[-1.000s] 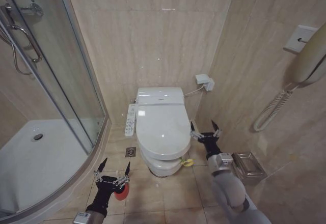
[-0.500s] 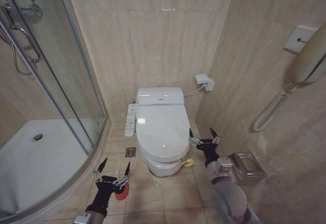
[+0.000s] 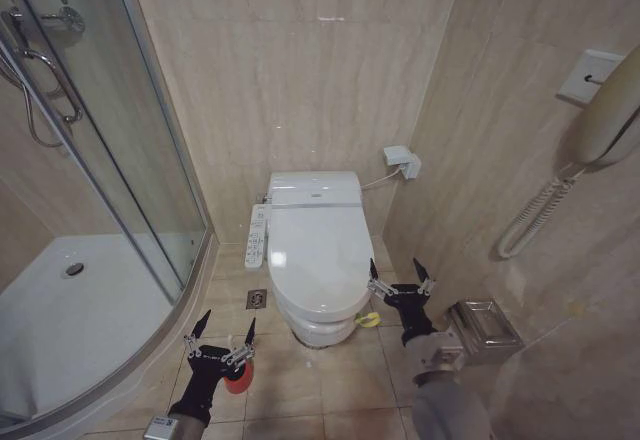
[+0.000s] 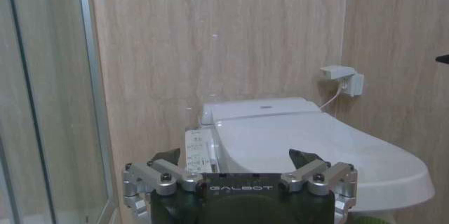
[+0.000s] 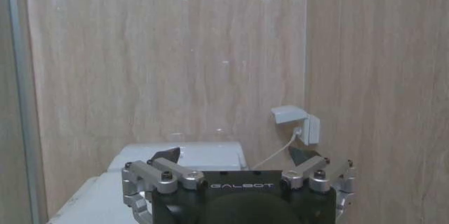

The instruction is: Open the toilet lid, clean the toilet bowl with a toilet brush, close the toilet lid, and flush.

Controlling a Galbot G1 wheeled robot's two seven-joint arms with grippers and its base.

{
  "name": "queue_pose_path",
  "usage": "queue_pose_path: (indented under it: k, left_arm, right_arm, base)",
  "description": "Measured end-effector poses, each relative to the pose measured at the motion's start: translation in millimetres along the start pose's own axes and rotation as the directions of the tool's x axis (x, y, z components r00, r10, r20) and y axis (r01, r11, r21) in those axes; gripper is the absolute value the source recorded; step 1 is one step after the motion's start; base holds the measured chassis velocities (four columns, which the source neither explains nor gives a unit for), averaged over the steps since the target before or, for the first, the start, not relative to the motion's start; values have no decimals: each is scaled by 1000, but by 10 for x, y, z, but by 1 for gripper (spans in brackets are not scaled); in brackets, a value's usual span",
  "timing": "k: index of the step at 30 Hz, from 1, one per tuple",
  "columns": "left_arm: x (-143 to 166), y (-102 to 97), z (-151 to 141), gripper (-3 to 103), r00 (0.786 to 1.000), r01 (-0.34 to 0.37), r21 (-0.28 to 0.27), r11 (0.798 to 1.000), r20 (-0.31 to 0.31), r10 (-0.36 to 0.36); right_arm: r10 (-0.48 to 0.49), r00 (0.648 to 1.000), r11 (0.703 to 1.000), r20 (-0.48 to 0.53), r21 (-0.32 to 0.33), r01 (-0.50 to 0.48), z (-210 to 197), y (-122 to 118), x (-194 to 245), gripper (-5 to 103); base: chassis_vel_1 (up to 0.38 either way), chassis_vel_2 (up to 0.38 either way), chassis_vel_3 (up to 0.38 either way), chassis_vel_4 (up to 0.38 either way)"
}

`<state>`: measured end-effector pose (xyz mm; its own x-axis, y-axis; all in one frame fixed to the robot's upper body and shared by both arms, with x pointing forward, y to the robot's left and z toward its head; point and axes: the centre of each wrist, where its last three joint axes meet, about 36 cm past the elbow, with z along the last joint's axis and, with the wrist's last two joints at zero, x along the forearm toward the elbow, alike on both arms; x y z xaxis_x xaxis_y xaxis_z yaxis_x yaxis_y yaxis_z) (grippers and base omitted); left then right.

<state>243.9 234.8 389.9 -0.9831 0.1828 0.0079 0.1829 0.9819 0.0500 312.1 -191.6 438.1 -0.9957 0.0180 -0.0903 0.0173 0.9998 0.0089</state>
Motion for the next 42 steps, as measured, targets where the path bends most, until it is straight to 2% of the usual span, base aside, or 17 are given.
queue_pose_path:
  k: [7, 22, 26, 29, 33, 34, 37, 42]
  left_arm:
    - [0, 0, 0, 100, 1000, 0, 0, 1000, 0, 0]
    - [0, 0, 0, 100, 1000, 0, 0, 1000, 0, 0]
    - [0, 0, 0, 100, 1000, 0, 0, 1000, 0, 0]
    - [0, 0, 0, 100, 1000, 0, 0, 1000, 0, 0]
    - [0, 0, 0, 100, 1000, 0, 0, 1000, 0, 0]
    - [0, 0, 0, 100, 1000, 0, 0, 1000, 0, 0]
    - [0, 0, 0, 100, 1000, 0, 0, 1000, 0, 0]
    - [0, 0, 0, 100, 1000, 0, 0, 1000, 0, 0]
  right_arm:
    - [-28, 1000, 1000, 8, -3, 28, -56, 56, 133, 100]
    - [-11, 1000, 1000, 23, -11, 11, -16, 163, 260, 100]
    - [-14, 999, 1000, 37, 9, 13, 2, 153, 262, 100]
    - [5, 998, 999, 62, 48, -7, 64, 90, 186, 100]
    - [6, 994, 992, 109, 125, -20, 126, -121, 41, 100]
    - [6, 994, 992, 109, 125, -20, 126, -121, 41, 100]
    - [-58, 991, 989, 117, 142, 41, 114, -343, -55, 100]
    - [-170, 981, 979, 94, 125, 158, 95, -653, -139, 100]
  base:
    - [0, 0, 0, 0]
    - [0, 0, 0, 0]
    - [0, 0, 0, 0]
    - [0, 0, 0, 0]
    - [0, 0, 0, 0]
    - [0, 0, 0, 0]
    - [0, 0, 0, 0]
    - [0, 0, 0, 0]
